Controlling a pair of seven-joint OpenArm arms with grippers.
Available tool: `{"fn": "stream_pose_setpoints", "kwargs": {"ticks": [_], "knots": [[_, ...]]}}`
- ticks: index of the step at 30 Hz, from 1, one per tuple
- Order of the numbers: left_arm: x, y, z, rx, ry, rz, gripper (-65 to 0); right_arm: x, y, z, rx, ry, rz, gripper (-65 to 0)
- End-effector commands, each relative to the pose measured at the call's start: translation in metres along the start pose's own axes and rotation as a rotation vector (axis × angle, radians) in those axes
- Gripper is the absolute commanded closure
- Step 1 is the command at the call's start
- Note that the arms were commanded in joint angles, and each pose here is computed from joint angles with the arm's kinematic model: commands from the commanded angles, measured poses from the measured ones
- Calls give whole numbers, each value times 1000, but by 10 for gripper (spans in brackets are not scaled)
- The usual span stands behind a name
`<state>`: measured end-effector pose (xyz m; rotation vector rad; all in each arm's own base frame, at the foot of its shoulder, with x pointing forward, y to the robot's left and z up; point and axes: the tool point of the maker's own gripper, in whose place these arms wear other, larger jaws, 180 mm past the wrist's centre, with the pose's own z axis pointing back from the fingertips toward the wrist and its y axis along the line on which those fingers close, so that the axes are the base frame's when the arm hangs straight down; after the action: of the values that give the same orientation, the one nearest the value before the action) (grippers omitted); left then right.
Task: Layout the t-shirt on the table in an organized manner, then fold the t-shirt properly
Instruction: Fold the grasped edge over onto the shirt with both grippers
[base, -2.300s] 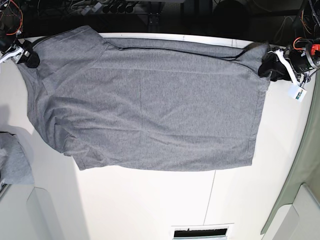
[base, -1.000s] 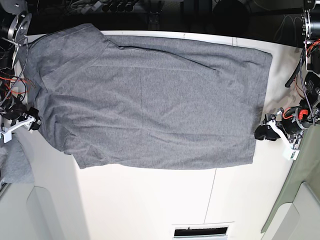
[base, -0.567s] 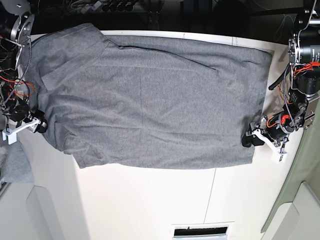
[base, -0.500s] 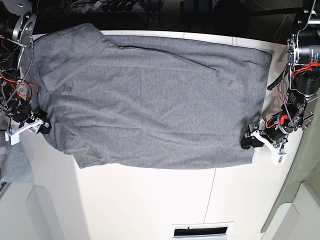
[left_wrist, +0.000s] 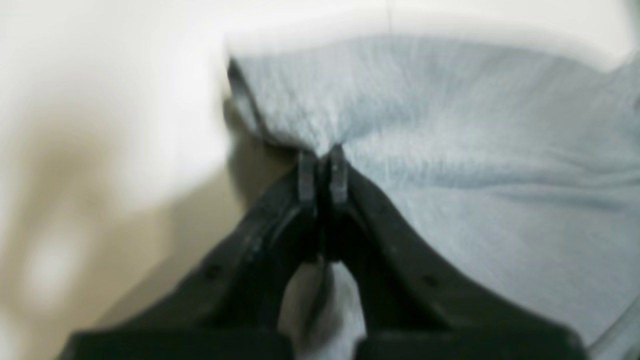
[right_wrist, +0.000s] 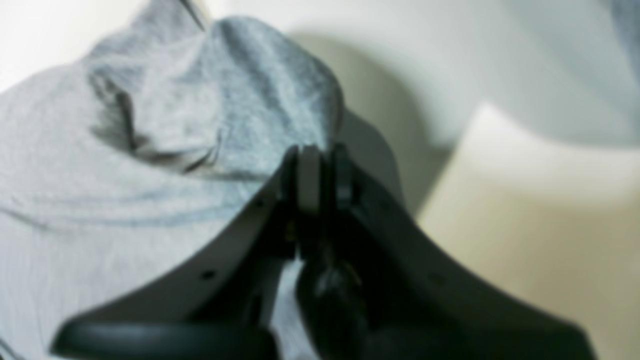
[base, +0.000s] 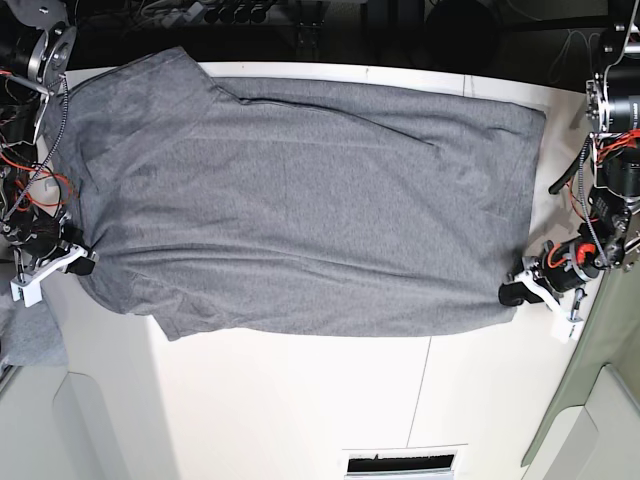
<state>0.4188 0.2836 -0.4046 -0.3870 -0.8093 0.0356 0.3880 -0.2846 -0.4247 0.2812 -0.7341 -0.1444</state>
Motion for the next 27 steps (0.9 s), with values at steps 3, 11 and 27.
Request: {"fn": "stream_pose_setpoints", "kwargs": {"ticks": [3, 11, 27], "knots": [[38, -4, 21, -45, -8, -4, 0, 34, -3, 19, -7, -52, 55, 0], [32, -38, 61, -208, 116, -25, 0, 18, -15, 59, -10, -76, 107, 0], [-65, -43, 78, -232, 241, 0, 0, -61, -22, 79, -19, -4, 68, -316]]}}
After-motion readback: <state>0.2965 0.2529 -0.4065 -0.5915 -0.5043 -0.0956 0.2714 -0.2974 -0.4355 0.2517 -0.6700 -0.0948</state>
